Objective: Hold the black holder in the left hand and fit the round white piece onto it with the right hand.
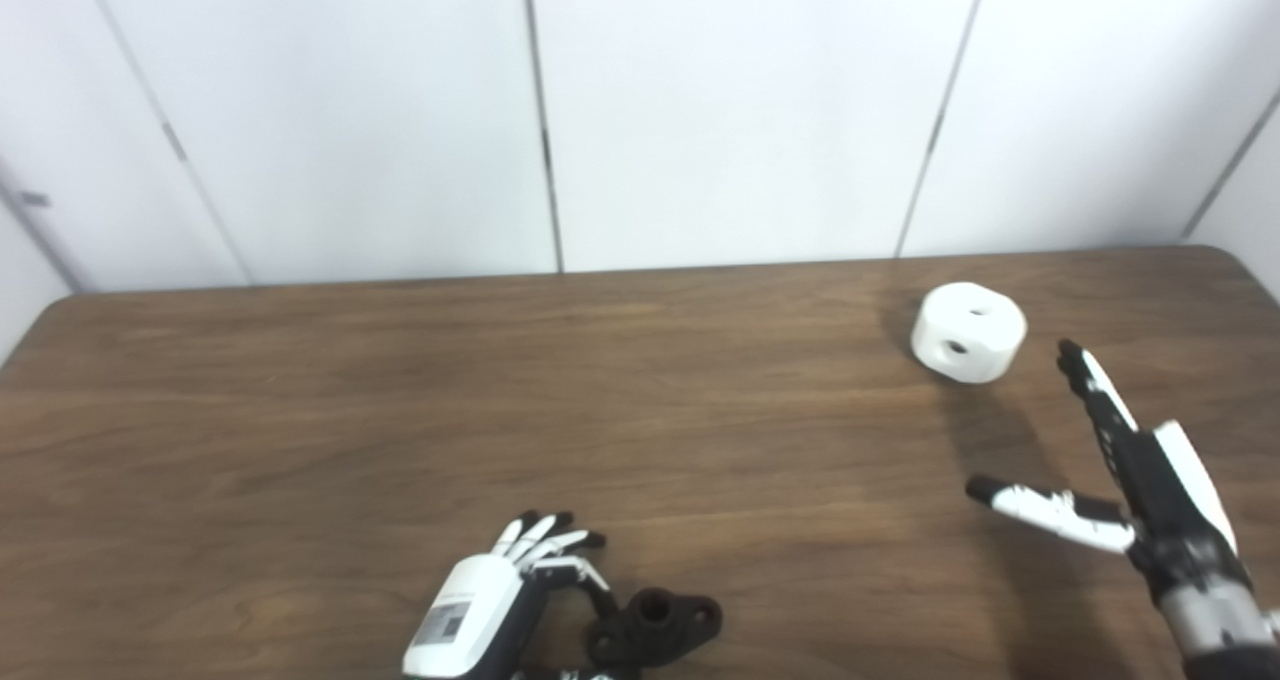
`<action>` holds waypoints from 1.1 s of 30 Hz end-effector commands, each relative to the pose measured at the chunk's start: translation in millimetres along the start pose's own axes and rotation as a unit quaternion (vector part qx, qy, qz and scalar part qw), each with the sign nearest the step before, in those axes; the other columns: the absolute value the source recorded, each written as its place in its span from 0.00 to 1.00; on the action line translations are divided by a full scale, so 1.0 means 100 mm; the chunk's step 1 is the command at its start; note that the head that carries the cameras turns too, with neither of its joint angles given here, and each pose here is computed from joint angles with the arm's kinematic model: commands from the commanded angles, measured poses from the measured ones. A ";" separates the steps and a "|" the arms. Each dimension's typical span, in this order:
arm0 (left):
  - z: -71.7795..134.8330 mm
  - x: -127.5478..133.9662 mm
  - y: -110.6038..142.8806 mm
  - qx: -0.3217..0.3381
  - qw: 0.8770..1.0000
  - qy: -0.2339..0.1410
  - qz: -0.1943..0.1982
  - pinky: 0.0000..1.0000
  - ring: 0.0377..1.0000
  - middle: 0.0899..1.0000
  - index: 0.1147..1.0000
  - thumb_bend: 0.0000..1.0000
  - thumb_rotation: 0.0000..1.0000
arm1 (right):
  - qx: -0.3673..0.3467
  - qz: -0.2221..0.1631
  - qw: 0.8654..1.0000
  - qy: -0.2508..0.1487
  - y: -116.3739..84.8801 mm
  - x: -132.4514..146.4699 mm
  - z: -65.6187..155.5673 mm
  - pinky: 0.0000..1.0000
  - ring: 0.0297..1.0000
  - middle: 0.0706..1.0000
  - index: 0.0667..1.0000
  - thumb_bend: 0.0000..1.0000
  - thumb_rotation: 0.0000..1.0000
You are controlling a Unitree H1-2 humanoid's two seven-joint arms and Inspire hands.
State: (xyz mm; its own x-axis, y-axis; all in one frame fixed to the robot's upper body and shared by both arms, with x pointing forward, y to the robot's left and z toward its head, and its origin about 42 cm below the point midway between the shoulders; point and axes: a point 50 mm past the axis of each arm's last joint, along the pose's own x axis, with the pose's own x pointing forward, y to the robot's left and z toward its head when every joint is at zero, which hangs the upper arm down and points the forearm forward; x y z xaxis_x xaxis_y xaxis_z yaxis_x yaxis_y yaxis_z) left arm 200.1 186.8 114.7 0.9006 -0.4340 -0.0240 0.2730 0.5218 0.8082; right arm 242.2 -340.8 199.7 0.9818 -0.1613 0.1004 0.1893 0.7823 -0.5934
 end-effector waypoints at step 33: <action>-0.19 -0.33 -0.21 0.002 0.997 0.002 -0.073 1.00 0.92 0.81 0.42 0.52 0.04 | -0.207 0.018 0.978 0.008 -0.06 1.80 0.34 0.93 1.00 0.98 0.83 0.88 0.31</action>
State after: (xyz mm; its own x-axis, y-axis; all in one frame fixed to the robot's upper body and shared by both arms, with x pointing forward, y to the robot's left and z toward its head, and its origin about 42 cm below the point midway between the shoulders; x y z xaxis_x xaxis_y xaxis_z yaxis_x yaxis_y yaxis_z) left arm 192.2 196.4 108.5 0.8842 -0.4671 0.0031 0.2793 0.5340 0.7980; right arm 407.3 -349.5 216.8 0.9869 -0.1583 -0.0308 0.0568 0.5202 -0.8522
